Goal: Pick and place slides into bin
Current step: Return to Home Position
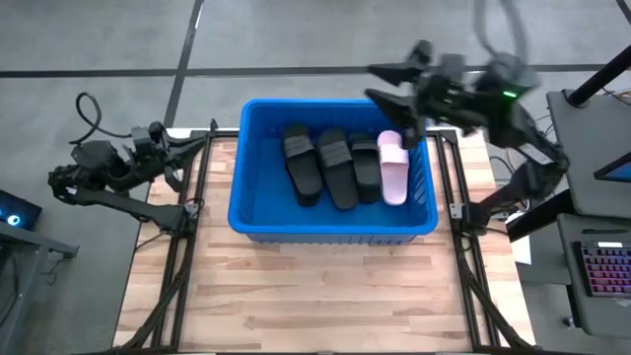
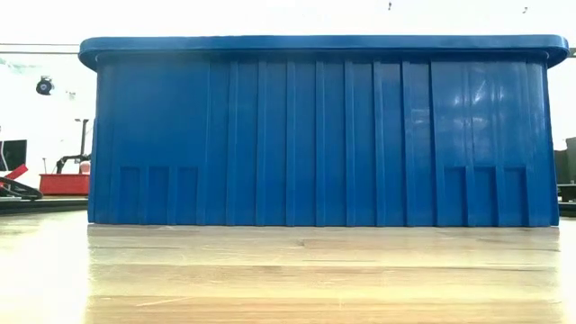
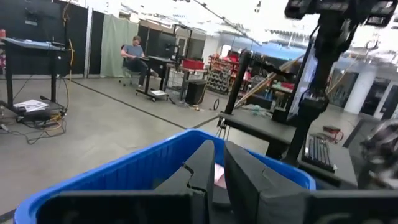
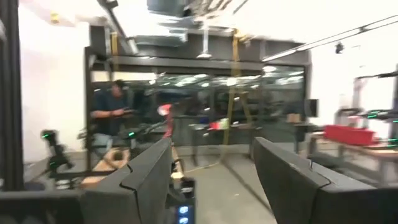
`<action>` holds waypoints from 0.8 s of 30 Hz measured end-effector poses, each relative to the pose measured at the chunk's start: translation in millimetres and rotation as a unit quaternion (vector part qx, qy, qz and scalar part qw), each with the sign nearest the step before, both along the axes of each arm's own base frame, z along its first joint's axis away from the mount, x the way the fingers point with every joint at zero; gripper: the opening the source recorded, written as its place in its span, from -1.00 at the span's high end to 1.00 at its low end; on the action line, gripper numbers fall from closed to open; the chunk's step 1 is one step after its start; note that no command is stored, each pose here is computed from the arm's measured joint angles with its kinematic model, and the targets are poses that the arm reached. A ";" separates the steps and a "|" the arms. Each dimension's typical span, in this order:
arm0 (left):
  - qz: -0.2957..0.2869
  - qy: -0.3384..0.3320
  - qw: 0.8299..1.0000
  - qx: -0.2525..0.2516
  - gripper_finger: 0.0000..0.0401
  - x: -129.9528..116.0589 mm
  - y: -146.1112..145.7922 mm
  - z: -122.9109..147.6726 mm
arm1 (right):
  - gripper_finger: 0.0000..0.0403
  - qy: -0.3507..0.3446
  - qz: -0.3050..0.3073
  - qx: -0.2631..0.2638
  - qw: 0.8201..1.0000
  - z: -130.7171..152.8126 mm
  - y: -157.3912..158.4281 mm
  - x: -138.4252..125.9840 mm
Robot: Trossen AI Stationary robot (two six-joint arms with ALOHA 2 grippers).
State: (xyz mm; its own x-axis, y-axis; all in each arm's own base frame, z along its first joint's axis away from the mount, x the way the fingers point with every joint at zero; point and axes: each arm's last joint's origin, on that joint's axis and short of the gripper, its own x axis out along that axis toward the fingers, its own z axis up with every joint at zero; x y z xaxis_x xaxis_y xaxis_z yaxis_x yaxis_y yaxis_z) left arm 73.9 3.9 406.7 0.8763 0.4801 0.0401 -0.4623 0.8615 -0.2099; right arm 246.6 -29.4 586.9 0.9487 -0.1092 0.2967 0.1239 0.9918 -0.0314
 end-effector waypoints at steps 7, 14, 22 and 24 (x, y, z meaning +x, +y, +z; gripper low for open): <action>-0.047 0.021 0.998 0.030 0.90 17.6 -5.9 -20.2 | -0.02 0.044 -0.032 -0.003 0.998 -14.0 34.7 -32.5; -0.048 -0.030 0.997 0.055 0.90 36.3 -10.1 -48.0 | -0.01 0.114 -0.144 0.063 0.981 -77.0 44.3 -54.8; -0.045 -0.066 0.996 0.048 0.90 42.4 -11.3 -70.3 | -0.01 0.015 -0.121 0.076 0.990 -134.4 40.7 -85.3; -0.045 -0.063 0.996 0.048 0.90 44.6 -11.8 -72.3 | -0.01 -0.012 -0.122 0.077 0.990 -148.6 39.3 -92.6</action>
State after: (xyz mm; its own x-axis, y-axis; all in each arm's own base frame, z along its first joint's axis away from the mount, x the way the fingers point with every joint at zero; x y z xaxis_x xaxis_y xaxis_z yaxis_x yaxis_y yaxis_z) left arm 118.5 -7.9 334.4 0.9007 0.3883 0.1950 -0.3574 0.9173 -0.1757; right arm 154.0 9.9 438.2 0.8816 -0.3790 0.2814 0.3584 0.9254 0.1234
